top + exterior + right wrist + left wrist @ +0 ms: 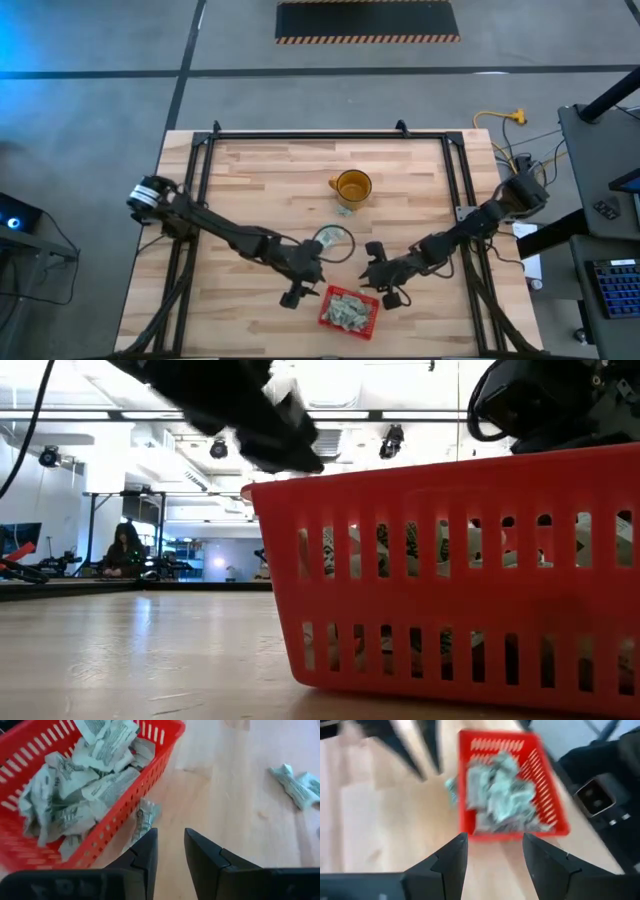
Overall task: Pick and place Stevia / Truvia into bins
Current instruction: Put the stevia packet into the bin
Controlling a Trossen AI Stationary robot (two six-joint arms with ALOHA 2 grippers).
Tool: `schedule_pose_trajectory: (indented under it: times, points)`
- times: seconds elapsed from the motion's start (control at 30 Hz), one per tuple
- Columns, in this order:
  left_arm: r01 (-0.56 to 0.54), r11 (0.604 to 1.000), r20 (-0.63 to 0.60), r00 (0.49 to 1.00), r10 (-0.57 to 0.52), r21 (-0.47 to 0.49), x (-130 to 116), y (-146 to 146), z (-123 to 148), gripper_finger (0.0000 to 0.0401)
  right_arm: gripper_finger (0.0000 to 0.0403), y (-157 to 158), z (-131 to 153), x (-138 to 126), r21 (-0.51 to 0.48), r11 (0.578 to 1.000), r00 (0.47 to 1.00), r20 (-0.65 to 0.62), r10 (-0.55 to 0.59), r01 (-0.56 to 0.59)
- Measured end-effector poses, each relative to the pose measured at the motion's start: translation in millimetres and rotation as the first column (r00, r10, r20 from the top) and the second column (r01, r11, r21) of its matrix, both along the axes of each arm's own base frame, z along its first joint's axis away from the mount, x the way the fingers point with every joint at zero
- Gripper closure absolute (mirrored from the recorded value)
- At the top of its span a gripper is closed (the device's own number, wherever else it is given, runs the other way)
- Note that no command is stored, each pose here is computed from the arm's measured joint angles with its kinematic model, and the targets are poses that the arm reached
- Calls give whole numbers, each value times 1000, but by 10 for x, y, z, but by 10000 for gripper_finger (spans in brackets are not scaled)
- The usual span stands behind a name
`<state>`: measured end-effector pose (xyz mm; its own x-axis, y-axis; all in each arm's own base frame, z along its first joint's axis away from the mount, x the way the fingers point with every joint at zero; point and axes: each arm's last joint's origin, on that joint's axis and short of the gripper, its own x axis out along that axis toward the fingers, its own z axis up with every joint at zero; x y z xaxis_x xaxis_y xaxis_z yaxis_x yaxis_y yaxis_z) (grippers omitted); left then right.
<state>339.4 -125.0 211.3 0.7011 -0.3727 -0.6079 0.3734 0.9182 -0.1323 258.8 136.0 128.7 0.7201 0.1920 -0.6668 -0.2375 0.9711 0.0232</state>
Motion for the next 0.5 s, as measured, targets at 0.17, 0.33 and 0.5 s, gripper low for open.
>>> schedule_pose_trajectory:
  times: [0.17, 0.33, 0.5]
  points:
    - [-61, 998, -3, 998, 61, -7, -127, 54, 20, 228, 309, 25, -105, 104, -42, 999, 1000, -27, 15, -16]
    - [-62, 998, -21, 998, 62, 2, -160, 53, -15, 228, 300, 13, -148, 202, 11, 996, 995, -36, 91, -91]
    - [-64, 998, -38, 997, 64, 10, -185, 65, -69, 228, 275, -88, -279, 279, 13, 997, 996, -54, 74, -73]
